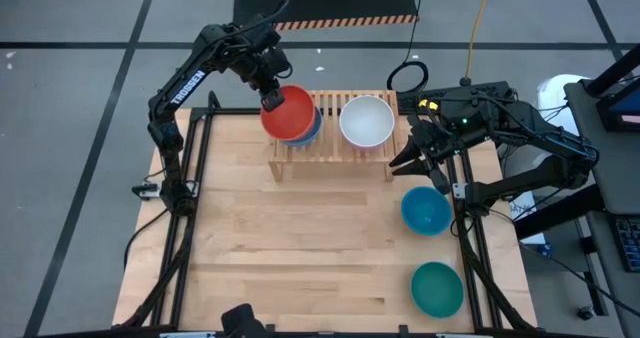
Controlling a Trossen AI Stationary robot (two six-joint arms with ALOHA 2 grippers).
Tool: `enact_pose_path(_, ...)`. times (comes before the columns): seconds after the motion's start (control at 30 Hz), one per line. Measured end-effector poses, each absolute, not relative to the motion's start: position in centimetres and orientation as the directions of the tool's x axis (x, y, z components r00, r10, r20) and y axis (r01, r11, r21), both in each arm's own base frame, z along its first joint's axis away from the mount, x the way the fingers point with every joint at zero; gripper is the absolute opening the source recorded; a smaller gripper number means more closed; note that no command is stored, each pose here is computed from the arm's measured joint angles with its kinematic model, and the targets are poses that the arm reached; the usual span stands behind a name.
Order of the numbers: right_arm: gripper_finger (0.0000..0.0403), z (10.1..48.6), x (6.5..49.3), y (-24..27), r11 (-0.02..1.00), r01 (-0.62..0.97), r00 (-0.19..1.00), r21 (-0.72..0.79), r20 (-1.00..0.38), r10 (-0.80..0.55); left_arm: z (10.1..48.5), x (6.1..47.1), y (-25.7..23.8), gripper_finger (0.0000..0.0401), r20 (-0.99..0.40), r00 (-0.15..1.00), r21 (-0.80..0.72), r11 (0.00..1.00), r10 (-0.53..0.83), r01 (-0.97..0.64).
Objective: Place and stack bowls onto a shelf
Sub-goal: Stack the orange bowl on top of the light blue bowl on the shelf, then stack the blue bowl on top of the white bowl on the shelf
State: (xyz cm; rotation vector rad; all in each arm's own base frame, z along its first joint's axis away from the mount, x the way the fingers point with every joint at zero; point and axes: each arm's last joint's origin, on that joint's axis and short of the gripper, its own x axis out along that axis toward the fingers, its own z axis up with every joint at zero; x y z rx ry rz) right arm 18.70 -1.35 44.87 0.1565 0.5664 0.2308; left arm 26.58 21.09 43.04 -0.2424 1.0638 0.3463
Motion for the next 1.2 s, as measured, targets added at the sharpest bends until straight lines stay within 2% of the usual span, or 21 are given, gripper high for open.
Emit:
enact_pose_path(0.5, 0.0086, 44.9, 18.7, -1.4, 0.962, -0.174, 0.822, 0.209, -0.508, 0.259, 42.9, 26.7, 21.0, 0.0011, -0.88, 0.462, -0.068, 0.931, 0.113, -0.357)
enact_pose_path(0.87, 0.0086, 45.2, 18.9, -1.4, 0.963, -0.181, 0.837, 0.198, -0.483, 0.257, 40.1, 27.3, 21.5, 0.0058, -0.923, 0.38, -0.098, 0.925, 0.053, -0.366)
enact_pose_path(1.2, 0.0086, 45.2, 18.9, -1.4, 0.963, -0.182, 0.838, 0.196, -0.482, 0.257, 40.2, 27.6, 22.0, 0.0062, -0.915, 0.376, -0.009, 0.926, 0.145, -0.378)
